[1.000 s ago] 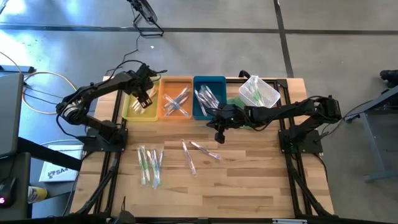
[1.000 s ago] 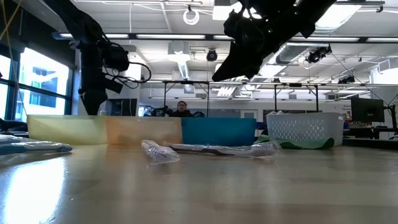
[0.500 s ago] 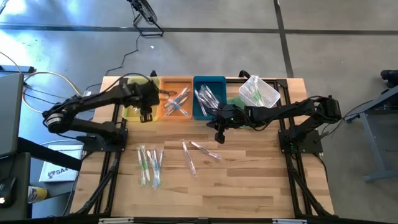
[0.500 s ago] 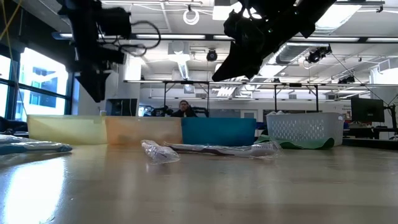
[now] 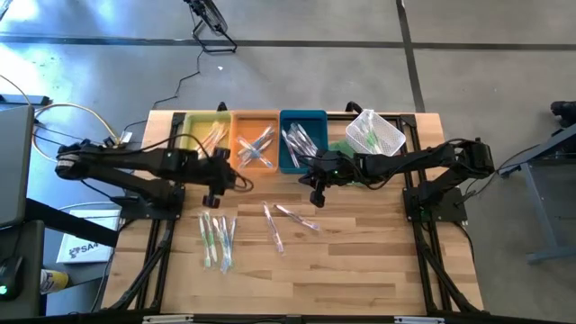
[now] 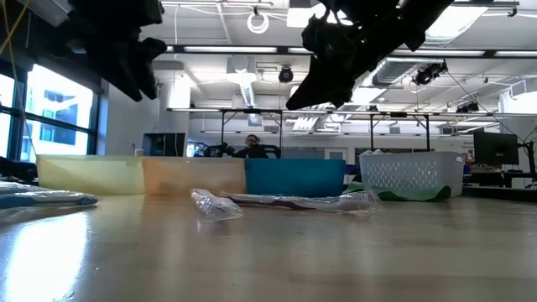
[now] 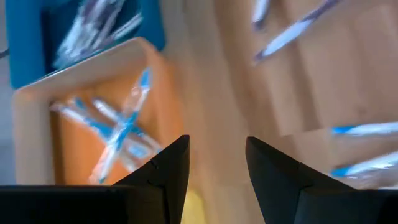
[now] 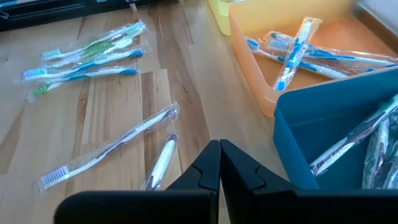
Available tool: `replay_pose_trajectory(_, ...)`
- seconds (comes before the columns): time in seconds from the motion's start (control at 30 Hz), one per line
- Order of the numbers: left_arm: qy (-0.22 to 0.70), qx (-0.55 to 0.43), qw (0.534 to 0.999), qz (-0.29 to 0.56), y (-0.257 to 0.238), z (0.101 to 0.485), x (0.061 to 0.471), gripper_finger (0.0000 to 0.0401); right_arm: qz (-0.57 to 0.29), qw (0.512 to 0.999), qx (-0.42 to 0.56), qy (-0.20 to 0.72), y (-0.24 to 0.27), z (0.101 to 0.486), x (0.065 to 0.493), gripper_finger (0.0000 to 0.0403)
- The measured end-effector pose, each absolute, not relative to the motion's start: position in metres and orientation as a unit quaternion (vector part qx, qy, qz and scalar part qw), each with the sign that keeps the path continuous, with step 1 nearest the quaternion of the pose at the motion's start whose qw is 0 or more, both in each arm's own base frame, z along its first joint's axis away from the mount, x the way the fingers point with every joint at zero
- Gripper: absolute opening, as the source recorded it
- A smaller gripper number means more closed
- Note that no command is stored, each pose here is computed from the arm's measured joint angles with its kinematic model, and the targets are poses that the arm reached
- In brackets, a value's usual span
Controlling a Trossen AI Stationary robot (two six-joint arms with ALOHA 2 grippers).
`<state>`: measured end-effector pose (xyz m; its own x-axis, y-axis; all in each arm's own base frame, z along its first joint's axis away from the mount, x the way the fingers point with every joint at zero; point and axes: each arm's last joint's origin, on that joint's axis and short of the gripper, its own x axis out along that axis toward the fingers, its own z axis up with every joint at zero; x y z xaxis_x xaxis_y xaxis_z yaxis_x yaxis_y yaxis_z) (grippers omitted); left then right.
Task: Pick & Place Toothbrushes
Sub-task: Put the green toothbrush into the white bin
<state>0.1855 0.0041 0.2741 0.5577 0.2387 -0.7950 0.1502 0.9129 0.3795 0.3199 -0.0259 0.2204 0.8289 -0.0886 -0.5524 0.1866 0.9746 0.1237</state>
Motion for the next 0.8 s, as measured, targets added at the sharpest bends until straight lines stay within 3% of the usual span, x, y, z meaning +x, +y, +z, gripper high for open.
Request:
replay_pose_trajectory(0.1, 0.464, 0.187, 0.866, 0.016, -0.008, 0.274, 0.185, 0.0152, -0.072, 0.952, 0.086, 0.283, -0.026, 0.22, 0.32, 0.0002)
replay_pose_trajectory(0.27, 0.468, 0.053, 0.88, 0.058, -0.022, 0.272, 0.181, 0.0152, -0.072, 0.952, 0.087, 0.283, -0.026, 0.22, 0.32, 0.0002)
replay_pose_trajectory(0.53, 0.528, -0.113, 0.837, 0.091, -0.051, 0.264, 0.163, 0.0152, -0.072, 0.952, 0.087, 0.283, -0.026, 0.22, 0.32, 0.0002)
replay_pose_trajectory(0.8, 0.51, -0.203, 0.83, 0.097, -0.084, 0.265, 0.152, 0.0152, -0.072, 0.952, 0.087, 0.283, -0.026, 0.22, 0.32, 0.0002)
